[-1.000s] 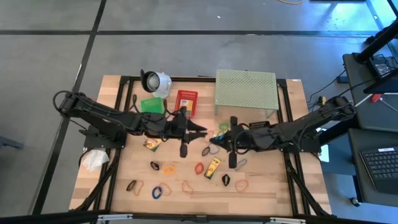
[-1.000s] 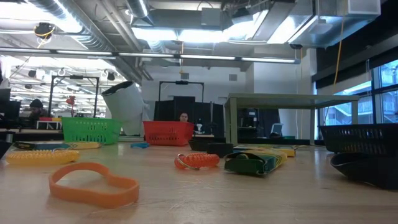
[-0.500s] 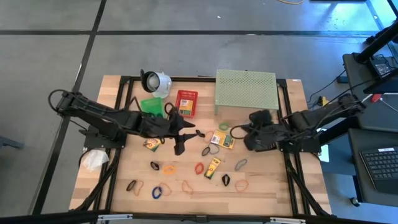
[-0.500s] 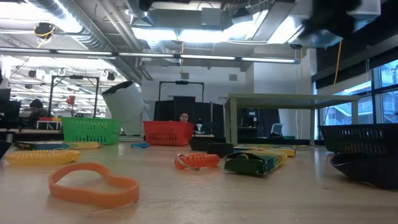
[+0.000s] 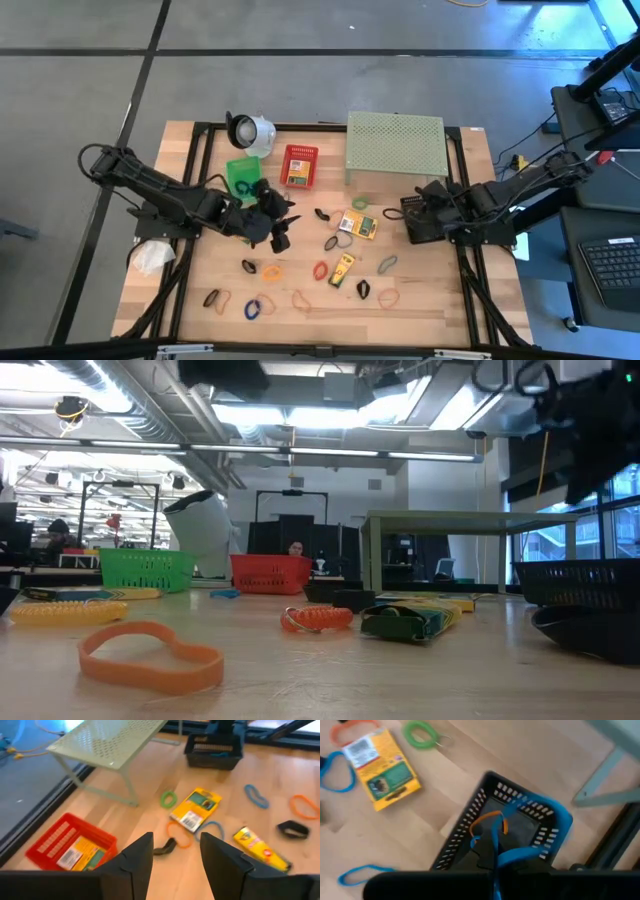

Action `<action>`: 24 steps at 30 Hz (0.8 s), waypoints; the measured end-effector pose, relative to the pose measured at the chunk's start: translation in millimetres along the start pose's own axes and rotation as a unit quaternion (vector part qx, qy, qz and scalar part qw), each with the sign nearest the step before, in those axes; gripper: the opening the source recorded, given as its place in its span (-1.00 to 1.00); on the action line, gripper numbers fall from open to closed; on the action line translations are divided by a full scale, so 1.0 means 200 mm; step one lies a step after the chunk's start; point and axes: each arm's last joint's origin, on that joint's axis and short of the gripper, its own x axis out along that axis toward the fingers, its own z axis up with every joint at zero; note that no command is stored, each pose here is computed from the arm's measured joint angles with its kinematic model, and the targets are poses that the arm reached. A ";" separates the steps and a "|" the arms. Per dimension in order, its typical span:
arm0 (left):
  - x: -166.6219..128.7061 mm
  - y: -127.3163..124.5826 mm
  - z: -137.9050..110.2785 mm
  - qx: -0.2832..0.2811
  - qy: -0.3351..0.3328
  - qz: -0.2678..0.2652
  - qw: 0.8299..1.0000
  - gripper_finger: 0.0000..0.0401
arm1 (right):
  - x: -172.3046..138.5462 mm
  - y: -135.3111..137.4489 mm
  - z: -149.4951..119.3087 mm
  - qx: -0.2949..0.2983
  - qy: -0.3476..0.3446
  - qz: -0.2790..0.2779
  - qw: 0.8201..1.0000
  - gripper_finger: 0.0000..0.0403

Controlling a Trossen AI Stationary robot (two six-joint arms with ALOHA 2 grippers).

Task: Pick & Place Office Desk Supplies
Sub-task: Put the blue rubber band into the black basket

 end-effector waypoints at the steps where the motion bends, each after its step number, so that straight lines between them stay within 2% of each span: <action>1: 0.01 0.01 -0.04 -0.002 0.000 0.008 1.000 -0.22 | 0.02 -0.02 -0.02 0.008 0.001 0.000 1.000 -1.00; 6: 0.08 0.07 -0.22 -0.044 -0.020 0.018 0.999 -0.22 | 0.07 -0.07 -0.06 0.045 0.004 0.033 0.998 -1.00; 9: 0.11 0.12 -0.30 -0.078 -0.050 -0.005 0.996 -0.22 | 0.08 -0.08 -0.07 0.052 0.007 0.054 0.997 -1.00; 12: 0.13 0.18 -0.37 -0.110 -0.082 -0.050 0.989 -0.22 | 0.08 -0.07 -0.07 0.057 0.010 0.061 0.996 -1.00; 18: 0.15 0.26 -0.42 -0.156 -0.134 -0.144 0.968 -0.22 | 0.10 -0.06 -0.04 0.088 0.051 0.072 0.992 -1.00; 24: 0.16 0.29 -0.39 -0.122 -0.147 -0.174 0.966 -0.22 | 0.13 -0.07 -0.02 0.118 0.107 0.065 0.985 -1.00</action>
